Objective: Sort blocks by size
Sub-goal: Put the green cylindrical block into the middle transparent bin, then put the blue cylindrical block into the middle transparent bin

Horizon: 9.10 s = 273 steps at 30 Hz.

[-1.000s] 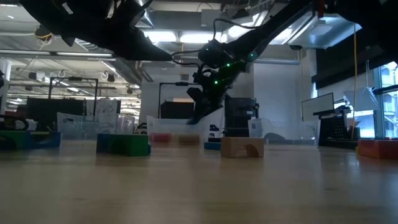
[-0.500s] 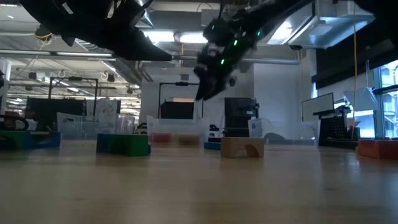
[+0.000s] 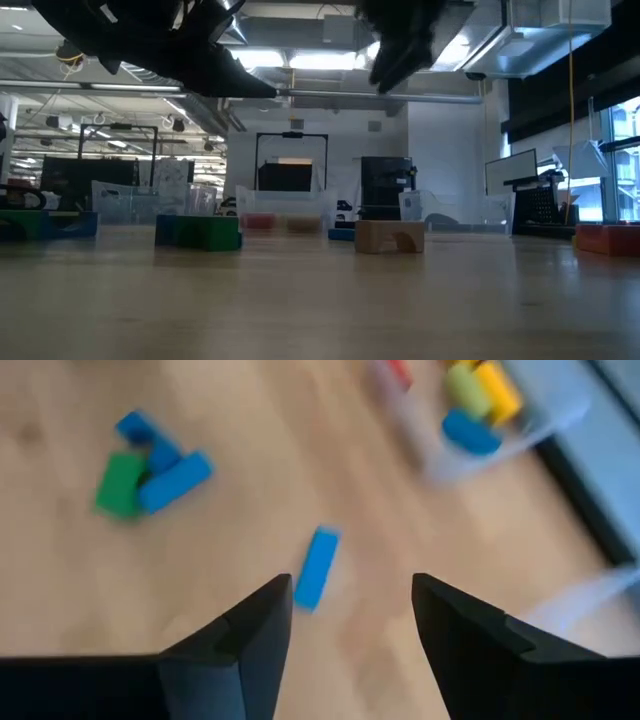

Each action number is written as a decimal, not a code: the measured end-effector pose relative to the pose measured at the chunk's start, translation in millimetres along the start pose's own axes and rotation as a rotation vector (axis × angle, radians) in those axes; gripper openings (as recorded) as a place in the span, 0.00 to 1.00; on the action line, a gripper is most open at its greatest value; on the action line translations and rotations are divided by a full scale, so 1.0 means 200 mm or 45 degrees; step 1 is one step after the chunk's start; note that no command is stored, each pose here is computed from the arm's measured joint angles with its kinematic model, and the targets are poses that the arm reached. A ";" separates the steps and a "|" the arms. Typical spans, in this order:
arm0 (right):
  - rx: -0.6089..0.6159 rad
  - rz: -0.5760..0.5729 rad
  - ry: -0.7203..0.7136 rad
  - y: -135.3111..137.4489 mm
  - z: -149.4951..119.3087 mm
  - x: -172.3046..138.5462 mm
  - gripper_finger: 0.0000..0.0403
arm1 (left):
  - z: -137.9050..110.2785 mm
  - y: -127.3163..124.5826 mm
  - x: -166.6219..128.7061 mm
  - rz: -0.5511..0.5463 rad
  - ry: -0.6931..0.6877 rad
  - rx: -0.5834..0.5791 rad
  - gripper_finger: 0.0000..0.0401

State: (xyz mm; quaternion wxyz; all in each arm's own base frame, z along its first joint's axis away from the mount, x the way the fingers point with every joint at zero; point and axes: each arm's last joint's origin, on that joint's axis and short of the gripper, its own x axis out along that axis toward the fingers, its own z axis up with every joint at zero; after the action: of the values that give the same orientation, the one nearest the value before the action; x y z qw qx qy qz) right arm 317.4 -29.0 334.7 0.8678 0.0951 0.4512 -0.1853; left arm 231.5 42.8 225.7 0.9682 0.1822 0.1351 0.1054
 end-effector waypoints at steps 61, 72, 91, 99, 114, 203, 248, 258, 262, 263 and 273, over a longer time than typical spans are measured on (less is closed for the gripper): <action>-0.326 0.024 0.871 1.22 -1.52 -0.34 0.52 | 0.03 0.01 0.00 0.032 -0.073 0.083 0.52; -0.327 0.014 0.916 1.19 -1.59 -0.26 0.52 | 0.03 0.01 0.00 0.029 -0.068 0.075 0.52; -0.323 0.051 0.908 1.18 -1.63 -0.19 0.32 | 0.03 0.01 0.00 0.030 -0.070 0.074 0.52; -0.329 -0.014 0.950 1.17 -1.57 -0.25 0.35 | 0.03 0.01 0.00 0.031 -0.070 0.076 0.52; -0.128 -0.016 0.537 1.03 -1.06 -0.37 0.34 | 0.03 0.01 0.00 0.032 -0.071 0.112 0.52; -0.650 0.632 -0.665 0.42 -0.21 0.04 0.70 | 0.07 -0.29 -0.20 -0.042 0.687 -0.374 0.52; -0.178 0.270 -0.552 0.86 -1.03 0.13 0.70 | 0.29 -1.07 -0.56 -0.220 1.586 -1.631 0.52; -0.176 0.259 -0.558 0.86 -1.03 0.14 0.70 | 0.11 -1.24 -0.52 0.007 1.793 -1.512 0.52; -0.176 0.259 -0.558 0.86 -1.03 0.14 0.70 | 0.09 -1.25 -0.51 0.029 1.833 -1.472 0.52; -0.177 0.259 -0.558 0.86 -1.03 0.14 0.70 | 0.08 -1.25 -0.51 0.043 1.838 -1.462 0.52; -0.174 0.261 -0.559 0.86 -1.03 0.14 0.70 | 0.01 -1.20 -0.46 0.112 1.809 -1.362 0.52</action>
State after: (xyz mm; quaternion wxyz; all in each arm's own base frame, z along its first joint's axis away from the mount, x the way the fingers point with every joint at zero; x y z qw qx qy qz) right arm 246.9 189.9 193.2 0.9637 0.0390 0.2512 -0.0816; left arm 183.1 -199.5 156.7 0.6065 -0.3976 0.6292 0.2795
